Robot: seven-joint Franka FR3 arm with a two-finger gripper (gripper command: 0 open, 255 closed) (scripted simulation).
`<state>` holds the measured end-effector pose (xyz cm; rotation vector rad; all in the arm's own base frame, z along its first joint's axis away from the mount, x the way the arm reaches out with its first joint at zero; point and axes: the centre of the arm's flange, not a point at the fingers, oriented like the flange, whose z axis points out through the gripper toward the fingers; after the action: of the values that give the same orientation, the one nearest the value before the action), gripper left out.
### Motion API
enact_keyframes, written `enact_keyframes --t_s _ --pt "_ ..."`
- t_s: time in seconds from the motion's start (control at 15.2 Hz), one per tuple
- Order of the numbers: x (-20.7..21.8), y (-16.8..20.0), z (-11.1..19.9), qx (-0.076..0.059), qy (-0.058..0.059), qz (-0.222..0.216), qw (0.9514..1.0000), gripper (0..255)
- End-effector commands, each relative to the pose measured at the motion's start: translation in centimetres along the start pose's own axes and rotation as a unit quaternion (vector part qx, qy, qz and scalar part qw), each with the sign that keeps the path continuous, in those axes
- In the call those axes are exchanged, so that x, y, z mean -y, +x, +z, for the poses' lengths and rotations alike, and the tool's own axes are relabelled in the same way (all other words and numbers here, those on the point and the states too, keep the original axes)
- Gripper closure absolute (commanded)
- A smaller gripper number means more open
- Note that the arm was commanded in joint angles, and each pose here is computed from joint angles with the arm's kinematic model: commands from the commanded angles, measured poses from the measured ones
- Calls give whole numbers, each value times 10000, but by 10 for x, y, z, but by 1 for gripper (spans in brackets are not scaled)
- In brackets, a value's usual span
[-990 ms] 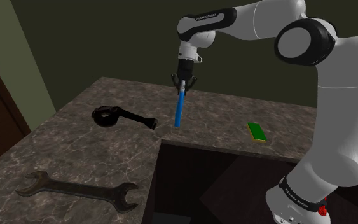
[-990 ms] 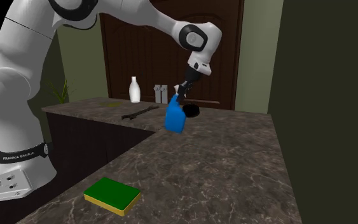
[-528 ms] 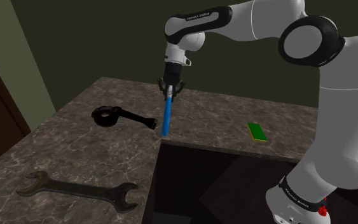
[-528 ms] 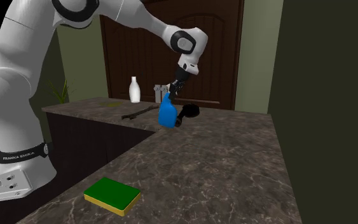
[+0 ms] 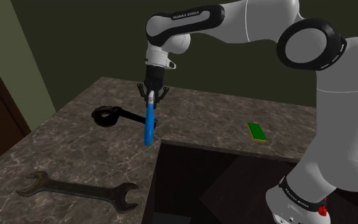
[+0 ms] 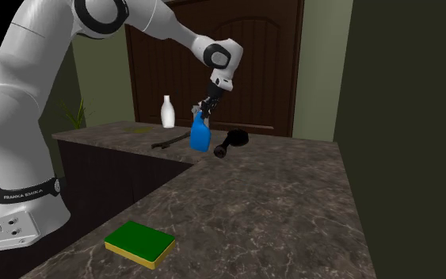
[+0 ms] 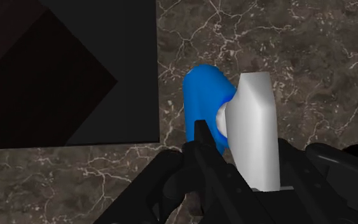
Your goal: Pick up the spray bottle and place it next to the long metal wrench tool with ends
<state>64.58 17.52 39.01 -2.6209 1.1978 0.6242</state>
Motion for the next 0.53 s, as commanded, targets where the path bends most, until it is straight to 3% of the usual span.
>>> enact_keyframes --t_s 0.0,0.46 --pt "15 -16 10 0 3 6 10000 255" --pt "64 -69 43 0 3 6 10000 255"
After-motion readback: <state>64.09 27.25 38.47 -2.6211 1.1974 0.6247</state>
